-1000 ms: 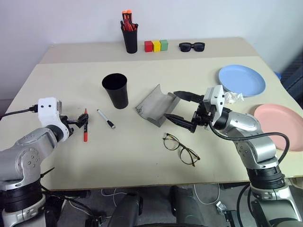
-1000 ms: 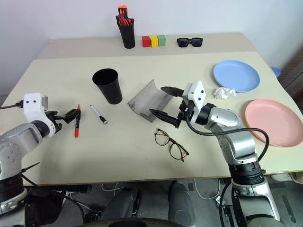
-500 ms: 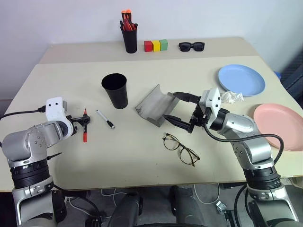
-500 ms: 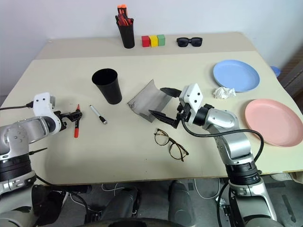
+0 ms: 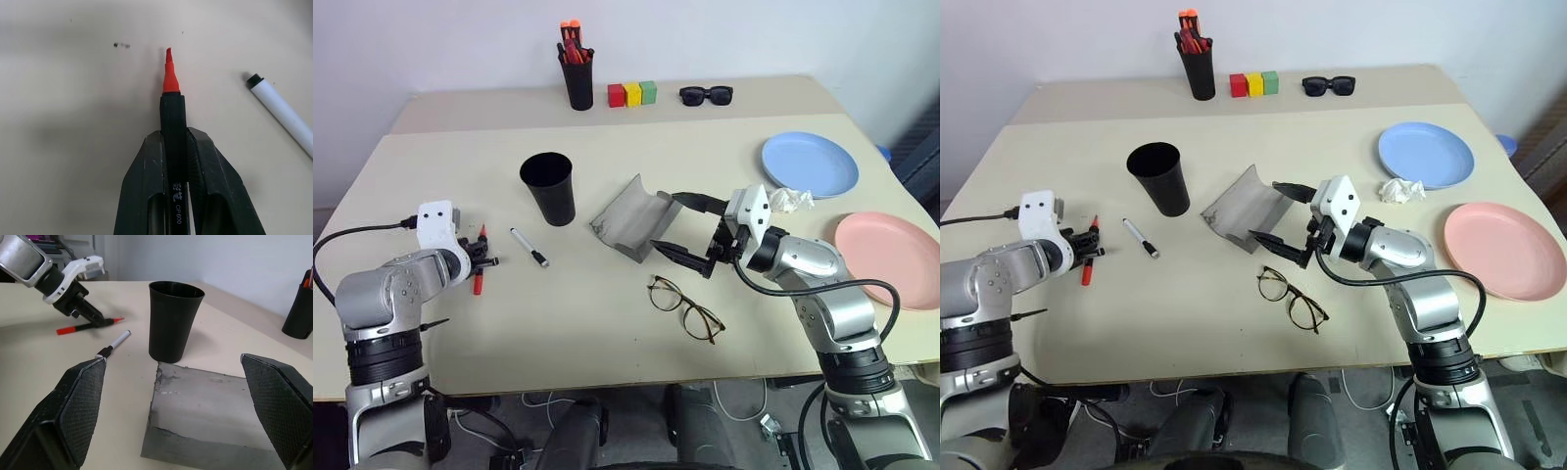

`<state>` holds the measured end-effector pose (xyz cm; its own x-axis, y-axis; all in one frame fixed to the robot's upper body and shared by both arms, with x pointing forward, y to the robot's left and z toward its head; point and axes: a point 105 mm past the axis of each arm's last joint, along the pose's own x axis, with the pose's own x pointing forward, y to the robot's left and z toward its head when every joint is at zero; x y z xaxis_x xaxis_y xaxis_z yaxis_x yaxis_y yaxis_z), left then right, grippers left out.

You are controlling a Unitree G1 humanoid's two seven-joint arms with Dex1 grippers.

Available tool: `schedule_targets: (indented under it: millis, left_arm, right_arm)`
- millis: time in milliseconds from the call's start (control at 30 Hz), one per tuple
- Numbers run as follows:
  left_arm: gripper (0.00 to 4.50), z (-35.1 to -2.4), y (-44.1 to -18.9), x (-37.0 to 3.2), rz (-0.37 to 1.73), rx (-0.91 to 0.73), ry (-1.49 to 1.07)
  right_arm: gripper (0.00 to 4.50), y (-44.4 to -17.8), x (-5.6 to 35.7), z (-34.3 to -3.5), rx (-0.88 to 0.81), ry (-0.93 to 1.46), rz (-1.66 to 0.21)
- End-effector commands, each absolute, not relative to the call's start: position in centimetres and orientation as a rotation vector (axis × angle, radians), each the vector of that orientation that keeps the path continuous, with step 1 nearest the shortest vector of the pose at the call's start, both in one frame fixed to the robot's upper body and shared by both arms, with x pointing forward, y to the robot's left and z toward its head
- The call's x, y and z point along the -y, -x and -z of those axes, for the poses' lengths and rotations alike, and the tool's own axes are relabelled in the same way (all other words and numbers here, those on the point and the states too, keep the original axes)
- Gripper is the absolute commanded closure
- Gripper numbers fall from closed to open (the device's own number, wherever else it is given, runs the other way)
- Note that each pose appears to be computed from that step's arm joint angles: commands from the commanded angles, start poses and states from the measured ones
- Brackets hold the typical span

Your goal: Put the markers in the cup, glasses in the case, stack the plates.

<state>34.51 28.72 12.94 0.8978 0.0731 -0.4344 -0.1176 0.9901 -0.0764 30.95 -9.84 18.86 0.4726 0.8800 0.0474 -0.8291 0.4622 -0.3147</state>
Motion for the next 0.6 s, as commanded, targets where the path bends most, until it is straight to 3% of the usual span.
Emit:
schedule_targets:
  millis: [33,100,267,433,600]
  left_arm:
    - [4.49,-22.8,-35.1,-30.1,-0.116,0.091,0.075]
    - [4.49,-25.7,-34.8,-29.6,-0.084,0.268,0.079]
    - [4.49,-30.0,-35.0,-26.4,0.039,0.513,0.051]
    - [4.49,-32.2,-36.8,-22.4,0.139,0.631,-0.065]
    - [4.49,-32.3,-38.8,-19.7,0.208,0.681,-0.100]
  right_arm:
    - [0.00,-30.5,10.4,-19.7,0.228,0.250,-1.100]
    - [0.00,-29.8,10.7,-19.5,0.194,0.182,-1.177]
    - [0.00,-30.6,11.6,-20.1,0.198,0.138,-1.182]
    - [0.00,-30.9,11.0,-20.4,0.222,0.140,-1.177]
    - [0.00,-30.8,11.0,-20.4,0.235,0.143,-1.154]
